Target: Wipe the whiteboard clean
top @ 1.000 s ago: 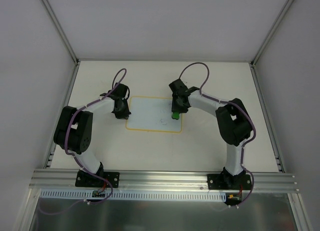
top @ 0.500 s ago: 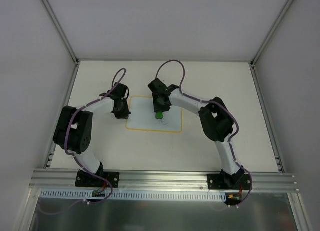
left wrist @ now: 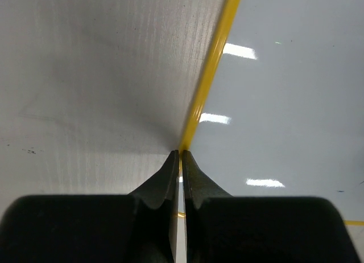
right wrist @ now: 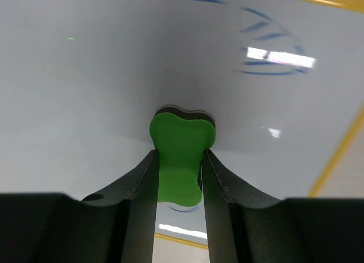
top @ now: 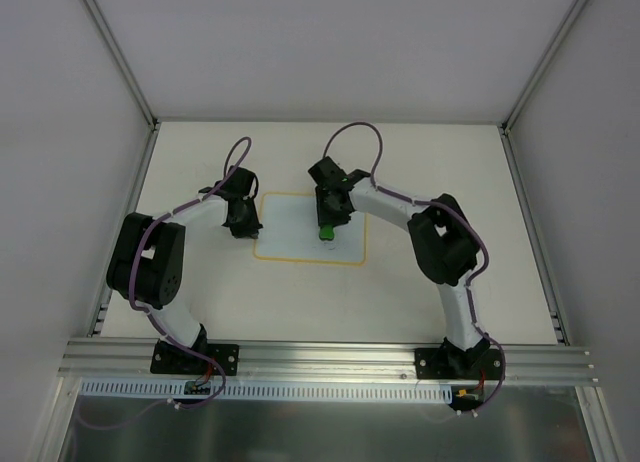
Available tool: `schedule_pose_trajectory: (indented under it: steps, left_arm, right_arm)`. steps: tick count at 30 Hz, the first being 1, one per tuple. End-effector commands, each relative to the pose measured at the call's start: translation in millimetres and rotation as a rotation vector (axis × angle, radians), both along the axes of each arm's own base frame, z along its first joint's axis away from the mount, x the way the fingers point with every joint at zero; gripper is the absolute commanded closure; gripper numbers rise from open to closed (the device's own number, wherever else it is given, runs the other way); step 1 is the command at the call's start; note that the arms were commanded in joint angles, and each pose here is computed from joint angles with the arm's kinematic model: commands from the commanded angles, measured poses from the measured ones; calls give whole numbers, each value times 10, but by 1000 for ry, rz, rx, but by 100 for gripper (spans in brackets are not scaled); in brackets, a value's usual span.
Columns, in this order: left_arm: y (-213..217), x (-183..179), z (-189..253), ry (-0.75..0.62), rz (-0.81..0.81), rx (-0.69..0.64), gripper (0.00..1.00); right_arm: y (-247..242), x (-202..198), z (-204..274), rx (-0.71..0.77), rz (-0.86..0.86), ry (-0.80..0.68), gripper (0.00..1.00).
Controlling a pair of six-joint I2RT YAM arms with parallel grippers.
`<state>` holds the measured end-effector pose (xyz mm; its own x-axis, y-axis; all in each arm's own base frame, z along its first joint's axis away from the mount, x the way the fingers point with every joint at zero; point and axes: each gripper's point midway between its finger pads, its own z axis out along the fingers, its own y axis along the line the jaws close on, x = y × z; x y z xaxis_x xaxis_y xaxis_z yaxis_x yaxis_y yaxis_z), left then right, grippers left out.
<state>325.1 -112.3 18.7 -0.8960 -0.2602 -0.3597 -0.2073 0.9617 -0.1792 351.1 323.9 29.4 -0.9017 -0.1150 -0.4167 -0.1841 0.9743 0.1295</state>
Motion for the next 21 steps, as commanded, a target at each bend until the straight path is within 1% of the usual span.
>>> schedule_pose_trajectory:
  steps: [1,3,6,9,13,14,16,17,18,20,21]
  left_arm:
    - [75,-233,-138,85,23,15,100]
    - [78,-235,-147,87,27,16,100]
    - [63,-232,-138,86,24,11,100]
    - [57,-224,-122,81,26,4,100]
    - [42,-223,-117,81,26,-2,100]
    - [45,-221,-117,81,29,-2,100]
    - [28,-219,-115,82,25,-8,100]
    - [34,-223,-111,82,28,-9,100]
    - [30,-226,-107,82,27,-9,100]
    - [33,-230,-97,79,27,-11,100]
    - [34,-241,-92,79,27,-9,100]
  right_arm:
    - [-835,-148,-93,-172,-95,79,100]
    - [-947,-232,-111,-188,-97,86,100]
    - [-988,-285,-82,-177,-99,83,100]
    - [-859,-342,-87,-127,-76,92,100]
    - [-317,-439,-80,-6,12,89,100]
    - [-112,-574,-156,14,57,119,100]
    - [116,-653,-201,22,103,121,100]
    - [273,-638,-145,39,123,103,100]
    - [388,-744,-247,29,151,120,100]
    - [548,-771,-232,45,165,113,100]
    - [551,-771,-261,36,163,113,100]
